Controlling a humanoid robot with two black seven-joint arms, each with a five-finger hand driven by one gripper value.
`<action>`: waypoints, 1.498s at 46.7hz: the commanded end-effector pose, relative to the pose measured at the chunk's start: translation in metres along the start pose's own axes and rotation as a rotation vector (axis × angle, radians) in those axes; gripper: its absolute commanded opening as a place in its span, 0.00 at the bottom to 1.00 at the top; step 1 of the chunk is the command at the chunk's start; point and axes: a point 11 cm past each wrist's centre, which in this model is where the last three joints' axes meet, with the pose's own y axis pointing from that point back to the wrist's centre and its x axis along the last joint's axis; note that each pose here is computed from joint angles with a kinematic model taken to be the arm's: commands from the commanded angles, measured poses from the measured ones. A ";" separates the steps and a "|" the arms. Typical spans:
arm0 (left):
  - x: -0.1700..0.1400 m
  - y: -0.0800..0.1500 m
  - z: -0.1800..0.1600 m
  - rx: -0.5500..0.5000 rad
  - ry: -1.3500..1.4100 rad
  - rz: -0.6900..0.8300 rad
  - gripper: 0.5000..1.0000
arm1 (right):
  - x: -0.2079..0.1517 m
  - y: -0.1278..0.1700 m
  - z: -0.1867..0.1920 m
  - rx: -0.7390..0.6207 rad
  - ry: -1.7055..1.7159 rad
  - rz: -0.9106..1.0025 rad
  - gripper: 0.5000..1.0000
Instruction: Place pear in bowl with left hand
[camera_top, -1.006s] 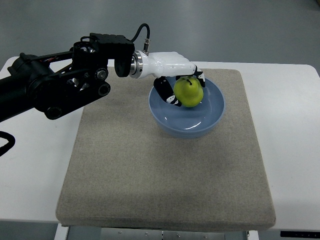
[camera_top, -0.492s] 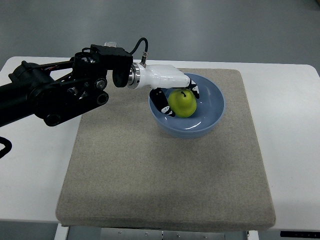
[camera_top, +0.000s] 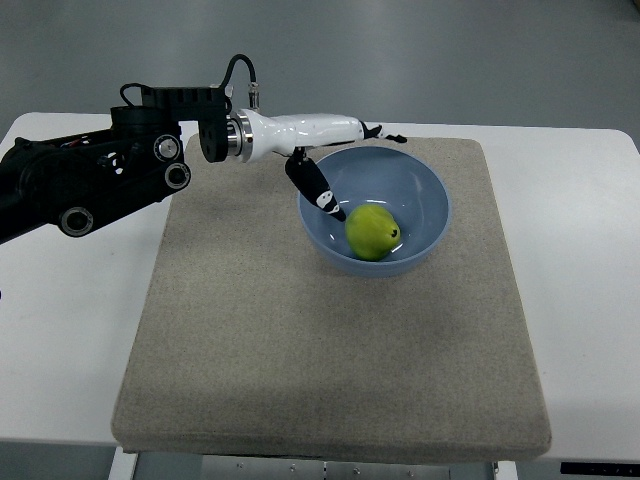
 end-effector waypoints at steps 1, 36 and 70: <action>0.015 0.005 -0.001 -0.012 0.074 0.074 0.99 | 0.000 0.000 0.000 0.000 0.000 0.000 0.85; 0.070 0.096 -0.091 0.028 0.887 0.451 0.99 | 0.000 0.000 0.000 0.000 0.000 0.000 0.85; 0.058 0.146 -0.138 -0.072 1.333 0.567 0.99 | 0.000 0.000 0.000 0.000 0.000 0.000 0.85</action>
